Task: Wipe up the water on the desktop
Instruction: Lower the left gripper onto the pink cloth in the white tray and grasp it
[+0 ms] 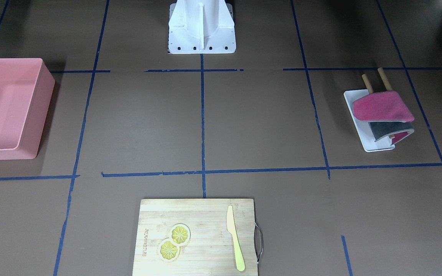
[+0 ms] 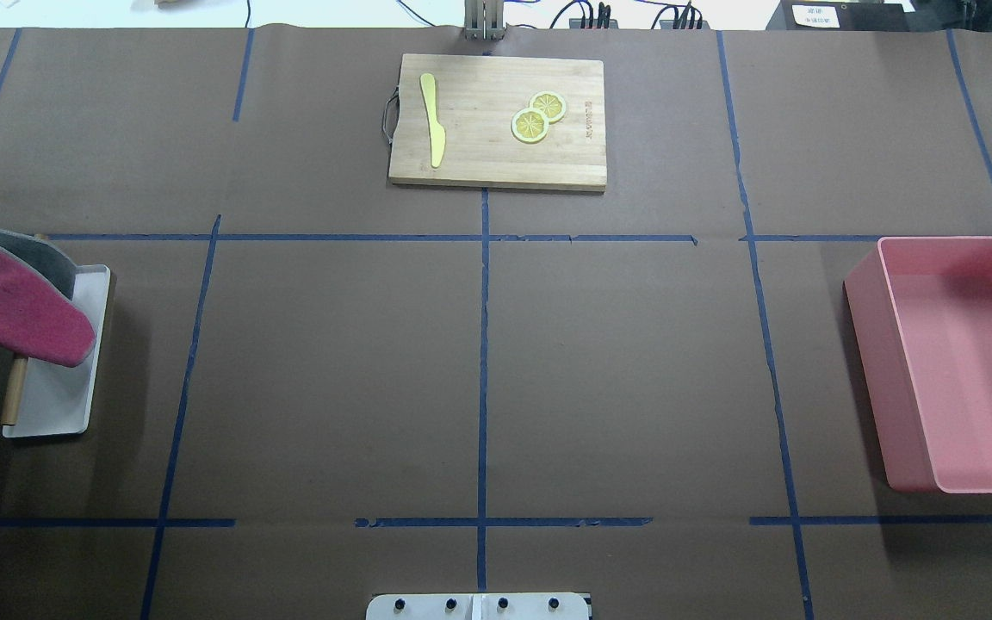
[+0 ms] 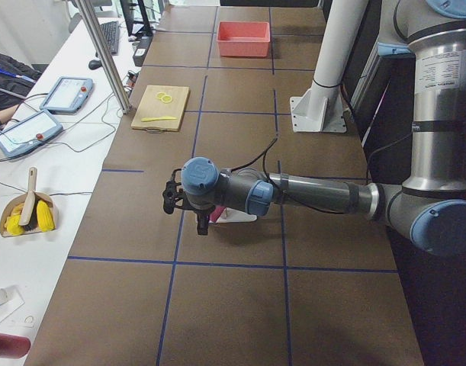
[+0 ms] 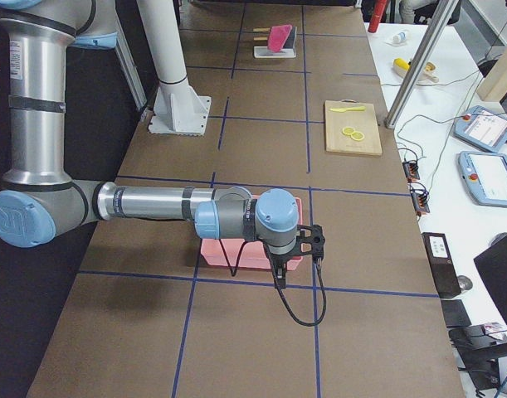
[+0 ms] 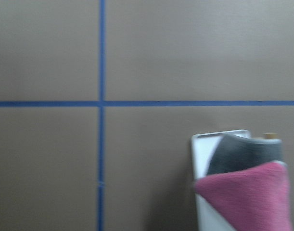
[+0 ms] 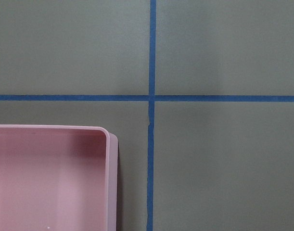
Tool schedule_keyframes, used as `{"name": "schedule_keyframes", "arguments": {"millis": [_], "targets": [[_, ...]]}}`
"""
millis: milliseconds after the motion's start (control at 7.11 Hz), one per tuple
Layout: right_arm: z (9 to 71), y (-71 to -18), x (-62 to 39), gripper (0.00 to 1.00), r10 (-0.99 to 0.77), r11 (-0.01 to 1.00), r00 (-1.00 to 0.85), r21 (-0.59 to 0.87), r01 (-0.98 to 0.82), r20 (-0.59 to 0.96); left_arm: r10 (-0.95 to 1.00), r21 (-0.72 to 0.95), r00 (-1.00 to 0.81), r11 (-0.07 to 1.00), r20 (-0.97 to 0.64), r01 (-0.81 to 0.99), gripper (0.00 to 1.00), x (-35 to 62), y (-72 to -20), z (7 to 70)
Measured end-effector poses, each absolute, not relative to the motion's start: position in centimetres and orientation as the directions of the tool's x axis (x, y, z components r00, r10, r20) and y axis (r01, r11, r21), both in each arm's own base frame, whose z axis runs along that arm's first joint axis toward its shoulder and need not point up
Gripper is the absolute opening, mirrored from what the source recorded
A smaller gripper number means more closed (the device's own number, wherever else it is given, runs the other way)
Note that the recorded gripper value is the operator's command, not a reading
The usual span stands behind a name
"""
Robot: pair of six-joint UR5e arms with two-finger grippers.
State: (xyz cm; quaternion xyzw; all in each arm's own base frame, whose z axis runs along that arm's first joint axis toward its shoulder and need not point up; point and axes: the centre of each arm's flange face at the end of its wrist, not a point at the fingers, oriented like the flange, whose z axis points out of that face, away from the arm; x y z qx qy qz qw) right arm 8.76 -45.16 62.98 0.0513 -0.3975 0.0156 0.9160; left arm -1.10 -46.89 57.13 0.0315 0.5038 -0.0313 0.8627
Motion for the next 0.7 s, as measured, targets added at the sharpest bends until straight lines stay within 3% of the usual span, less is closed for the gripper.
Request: {"name": "schedule_keyframes", "arguments": {"millis": [704], "targets": [[61.7, -45.1, 8.5, 1.00, -0.016, 0.993, 0.656, 0.090, -0.079, 0.754, -0.083, -0.015, 0.453, 0.988, -0.888, 0.152, 0.98, 10.2, -46.5, 57.2]]}}
